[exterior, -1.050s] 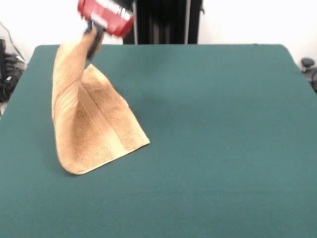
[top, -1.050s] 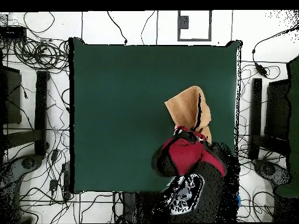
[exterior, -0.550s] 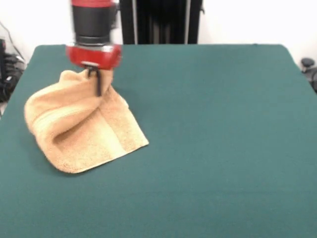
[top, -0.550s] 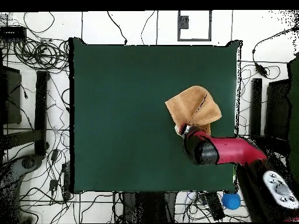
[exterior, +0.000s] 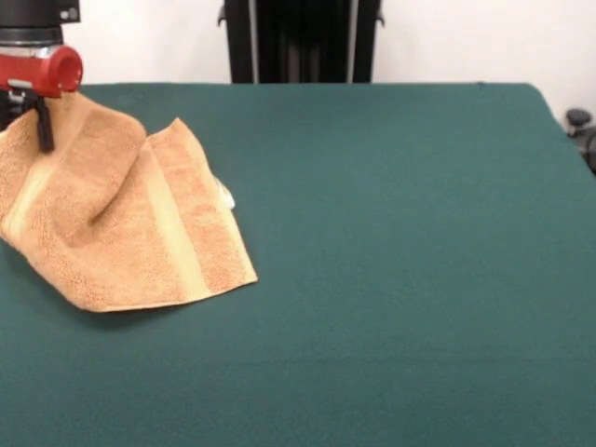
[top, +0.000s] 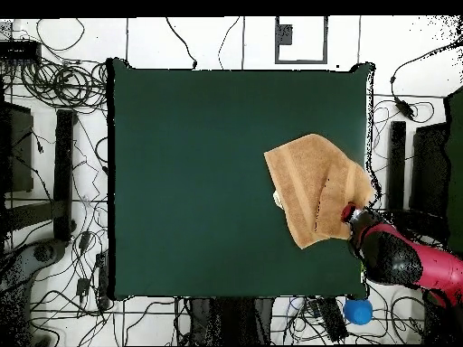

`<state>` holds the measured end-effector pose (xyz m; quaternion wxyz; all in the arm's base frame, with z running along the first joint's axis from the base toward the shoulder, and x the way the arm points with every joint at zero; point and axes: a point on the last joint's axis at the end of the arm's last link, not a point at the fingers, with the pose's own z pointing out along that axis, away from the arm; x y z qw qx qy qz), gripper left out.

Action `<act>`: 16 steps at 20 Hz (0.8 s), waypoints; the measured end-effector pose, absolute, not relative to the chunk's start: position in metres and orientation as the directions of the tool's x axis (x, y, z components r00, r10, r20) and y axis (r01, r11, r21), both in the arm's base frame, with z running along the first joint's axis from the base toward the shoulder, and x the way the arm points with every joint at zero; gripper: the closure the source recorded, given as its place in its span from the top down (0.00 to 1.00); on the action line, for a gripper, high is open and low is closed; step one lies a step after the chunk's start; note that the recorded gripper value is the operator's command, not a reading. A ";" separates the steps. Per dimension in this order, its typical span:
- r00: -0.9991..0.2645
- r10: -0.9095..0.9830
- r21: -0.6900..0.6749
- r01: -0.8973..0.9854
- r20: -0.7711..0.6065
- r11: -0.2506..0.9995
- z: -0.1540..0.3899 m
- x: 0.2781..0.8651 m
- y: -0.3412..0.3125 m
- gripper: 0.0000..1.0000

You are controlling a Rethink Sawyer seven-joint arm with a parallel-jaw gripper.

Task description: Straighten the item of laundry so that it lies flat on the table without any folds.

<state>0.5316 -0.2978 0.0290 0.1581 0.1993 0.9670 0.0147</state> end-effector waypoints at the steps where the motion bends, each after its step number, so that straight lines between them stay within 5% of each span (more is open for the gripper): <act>1: -0.872 0.385 0.089 0.376 -0.303 0.922 0.030 0.533 -0.297 0.00; 12: -0.912 0.216 -0.011 0.234 -0.349 0.972 0.057 0.562 -0.257 0.00; 16: -0.952 -0.020 -0.207 0.046 -0.306 0.977 0.060 0.559 -0.214 0.00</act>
